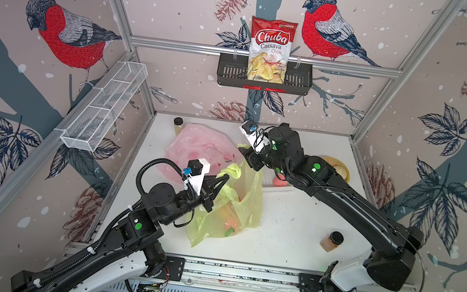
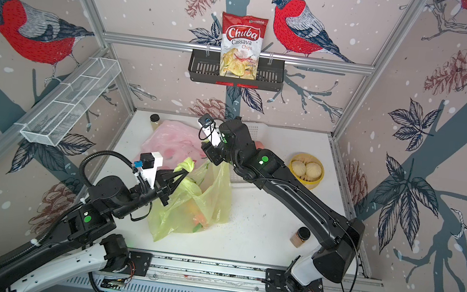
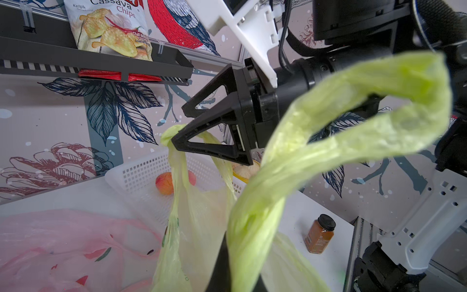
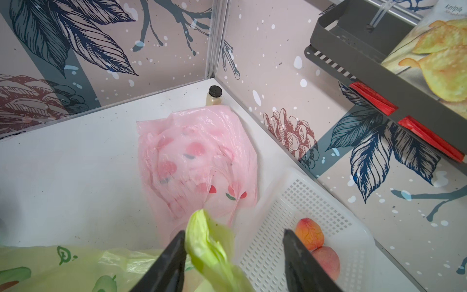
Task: Place the peach into a plastic bag & tie a knot
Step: Cross the plastic bag at the center of the board.
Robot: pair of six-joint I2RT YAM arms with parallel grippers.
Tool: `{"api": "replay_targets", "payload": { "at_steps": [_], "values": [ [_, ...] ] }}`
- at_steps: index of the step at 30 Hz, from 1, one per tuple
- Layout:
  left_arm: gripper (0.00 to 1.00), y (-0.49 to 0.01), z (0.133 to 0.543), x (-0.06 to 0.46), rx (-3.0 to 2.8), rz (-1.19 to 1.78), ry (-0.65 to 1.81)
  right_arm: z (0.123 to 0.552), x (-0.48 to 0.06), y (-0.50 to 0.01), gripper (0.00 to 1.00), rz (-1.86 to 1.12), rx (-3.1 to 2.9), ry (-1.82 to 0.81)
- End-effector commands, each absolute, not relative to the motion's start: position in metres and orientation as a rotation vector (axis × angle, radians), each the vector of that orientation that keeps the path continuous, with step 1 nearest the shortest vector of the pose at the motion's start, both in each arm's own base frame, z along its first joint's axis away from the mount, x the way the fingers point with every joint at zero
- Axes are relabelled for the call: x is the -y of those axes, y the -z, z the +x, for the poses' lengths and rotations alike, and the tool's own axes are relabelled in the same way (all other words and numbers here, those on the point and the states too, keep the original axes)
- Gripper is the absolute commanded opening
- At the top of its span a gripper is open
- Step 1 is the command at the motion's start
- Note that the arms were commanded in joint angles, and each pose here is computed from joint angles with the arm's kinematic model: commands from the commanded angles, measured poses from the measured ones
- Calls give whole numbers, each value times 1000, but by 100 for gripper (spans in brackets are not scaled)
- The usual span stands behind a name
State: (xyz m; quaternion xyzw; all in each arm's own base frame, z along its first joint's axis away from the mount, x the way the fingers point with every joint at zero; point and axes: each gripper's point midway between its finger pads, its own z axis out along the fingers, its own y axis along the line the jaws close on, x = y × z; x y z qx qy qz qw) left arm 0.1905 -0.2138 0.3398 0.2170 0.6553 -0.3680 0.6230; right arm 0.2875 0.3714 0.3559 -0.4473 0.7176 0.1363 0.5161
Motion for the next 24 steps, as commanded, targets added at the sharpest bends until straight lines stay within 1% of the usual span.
{"api": "replay_targets", "payload": {
  "at_steps": [1, 4, 6, 8, 10, 13, 18, 20, 24],
  "values": [
    [0, -346, 189, 215, -1483, 490, 873, 284, -377, -360, 55, -1101, -1696, -365],
    [0, -346, 190, 215, -1487, 490, 876, 285, -378, -365, 41, -1101, -1681, -374],
    [0, -344, 191, 215, -1492, 489, 875, 285, -379, -365, 28, -1105, -1677, -391],
    [0, -344, 192, 213, -1498, 480, 872, 285, -378, -370, 12, -1093, -1663, -408],
    [0, -341, 197, 210, -1518, 455, 855, 282, -374, -374, 1, -1069, -1657, -426],
    [0, -334, 209, 203, -1574, 396, 816, 263, -366, -380, 0, -1049, -1630, -512],
    [0, -311, 223, 206, -1692, 363, 793, 212, -354, -376, 0, -1044, -1547, -642],
    [0, -300, 229, 210, -1741, 360, 784, 191, -356, -374, 0, -1069, -1533, -685],
    [0, -284, 236, 223, -1806, 394, 779, 168, -365, -372, 0, -1100, -1518, -700]
  ]
}}
